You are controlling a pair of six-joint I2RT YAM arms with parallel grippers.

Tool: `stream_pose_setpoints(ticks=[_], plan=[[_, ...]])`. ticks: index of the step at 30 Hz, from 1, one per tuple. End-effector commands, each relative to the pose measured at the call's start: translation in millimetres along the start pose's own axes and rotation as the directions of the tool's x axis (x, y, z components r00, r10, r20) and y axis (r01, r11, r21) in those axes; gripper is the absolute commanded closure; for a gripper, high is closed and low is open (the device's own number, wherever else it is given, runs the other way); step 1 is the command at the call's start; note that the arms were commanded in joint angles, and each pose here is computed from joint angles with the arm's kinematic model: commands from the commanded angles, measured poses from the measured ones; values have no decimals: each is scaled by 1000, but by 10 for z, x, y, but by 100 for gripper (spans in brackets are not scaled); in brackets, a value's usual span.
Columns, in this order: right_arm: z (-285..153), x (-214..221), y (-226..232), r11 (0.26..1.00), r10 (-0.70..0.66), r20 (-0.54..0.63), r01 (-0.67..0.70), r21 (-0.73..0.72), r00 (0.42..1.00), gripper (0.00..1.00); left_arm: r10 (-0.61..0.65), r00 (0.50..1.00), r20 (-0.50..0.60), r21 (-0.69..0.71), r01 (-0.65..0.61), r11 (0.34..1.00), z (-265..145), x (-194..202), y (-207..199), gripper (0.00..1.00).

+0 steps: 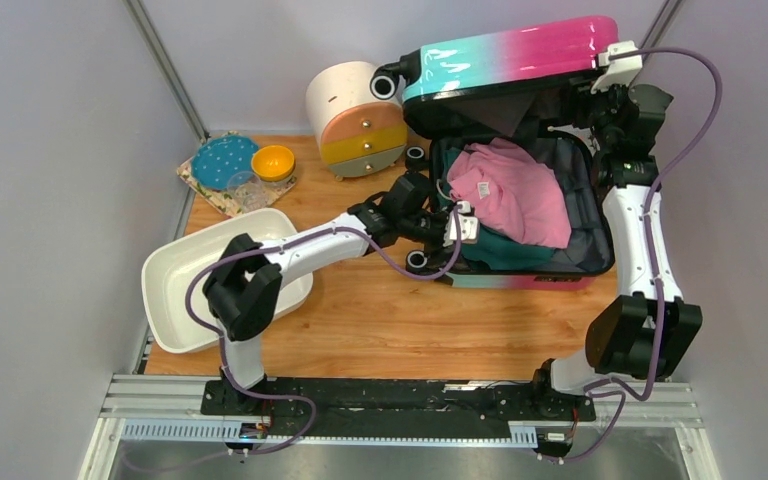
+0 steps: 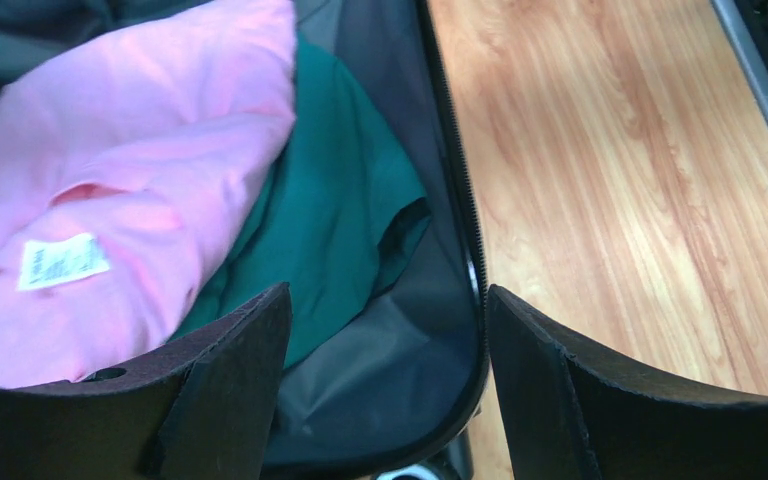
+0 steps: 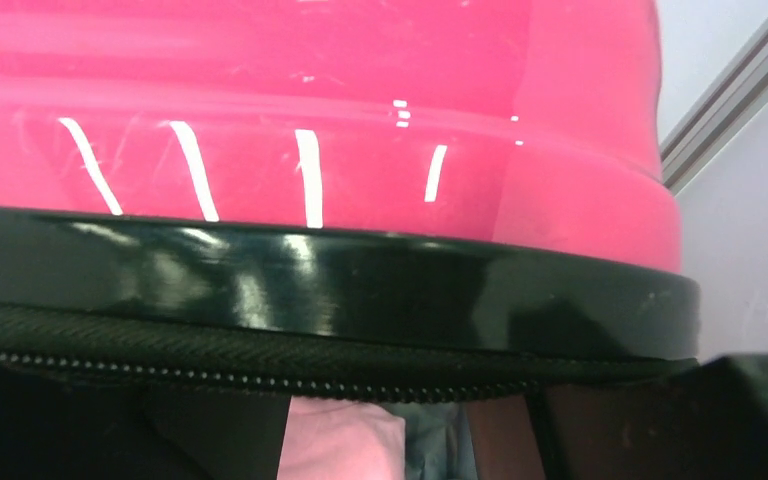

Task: Open, take out, and arrange the luggage

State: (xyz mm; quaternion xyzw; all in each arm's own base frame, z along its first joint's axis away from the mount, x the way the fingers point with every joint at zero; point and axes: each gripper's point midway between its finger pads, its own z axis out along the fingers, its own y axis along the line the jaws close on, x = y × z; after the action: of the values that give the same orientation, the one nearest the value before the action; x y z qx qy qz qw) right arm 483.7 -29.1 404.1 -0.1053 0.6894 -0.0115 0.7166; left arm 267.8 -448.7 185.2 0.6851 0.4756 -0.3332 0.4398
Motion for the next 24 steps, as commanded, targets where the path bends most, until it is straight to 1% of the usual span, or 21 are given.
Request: stream_pose_setpoints(ticks=[1,2,4,5,7,8,9,10,11,12,13,14,15,16,17,18,21,24], plan=[[132,-385,-213,995,-23,96,13,103,995,39,13,999,32,164,-18,986,175,-91,-340,21],[145,-456,-245,993,-27,109,15,115,994,39,-5,1000,26,182,0,983,230,-26,-403,21],[205,-423,-293,991,-25,100,11,136,995,38,-17,1000,2,216,16,976,325,64,-554,20],[219,-483,-324,989,-28,111,11,150,993,38,-24,999,-32,211,30,977,380,173,-578,20],[305,-420,-369,985,-22,95,5,173,995,36,-62,996,-69,193,74,978,457,269,-601,20],[330,-403,-389,983,-19,91,2,181,996,36,-72,991,-116,161,90,983,532,388,-584,21],[351,-448,-421,980,-12,100,-8,197,995,36,-91,986,-139,158,113,981,559,449,-610,22],[417,-378,-444,979,-1,89,-17,205,996,35,-97,984,-151,166,123,978,578,494,-637,23],[447,-361,-473,976,3,85,-22,218,996,35,-110,978,-179,188,144,972,589,579,-713,26],[454,-438,-553,967,4,99,-29,255,995,35,-99,977,-189,207,139,969,589,616,-763,43],[517,-362,-590,962,12,85,-35,270,996,35,-95,976,-196,230,140,963,581,625,-828,53],[522,-379,-660,951,15,89,-41,305,996,35,-102,973,-206,281,159,946,527,639,-982,62],[511,-429,-743,937,14,98,-47,347,995,35,-81,976,-200,306,141,941,517,624,-1066,80],[541,-412,-779,931,16,98,-50,363,995,35,-71,978,-194,321,132,938,487,612,-1135,91],[542,-433,-814,924,13,103,-51,379,995,35,-62,982,-179,335,120,935,404,596,-1243,100],[543,-435,-849,917,13,104,-53,396,994,35,-23,987,-158,358,79,930,380,572,-1331,100],[589,-465,-894,911,6,106,-49,410,994,35,27,991,-127,374,23,927,250,545,-1505,100],[656,-415,-891,914,13,97,-52,403,995,35,30,987,-157,367,31,930,225,569,-1559,100]])
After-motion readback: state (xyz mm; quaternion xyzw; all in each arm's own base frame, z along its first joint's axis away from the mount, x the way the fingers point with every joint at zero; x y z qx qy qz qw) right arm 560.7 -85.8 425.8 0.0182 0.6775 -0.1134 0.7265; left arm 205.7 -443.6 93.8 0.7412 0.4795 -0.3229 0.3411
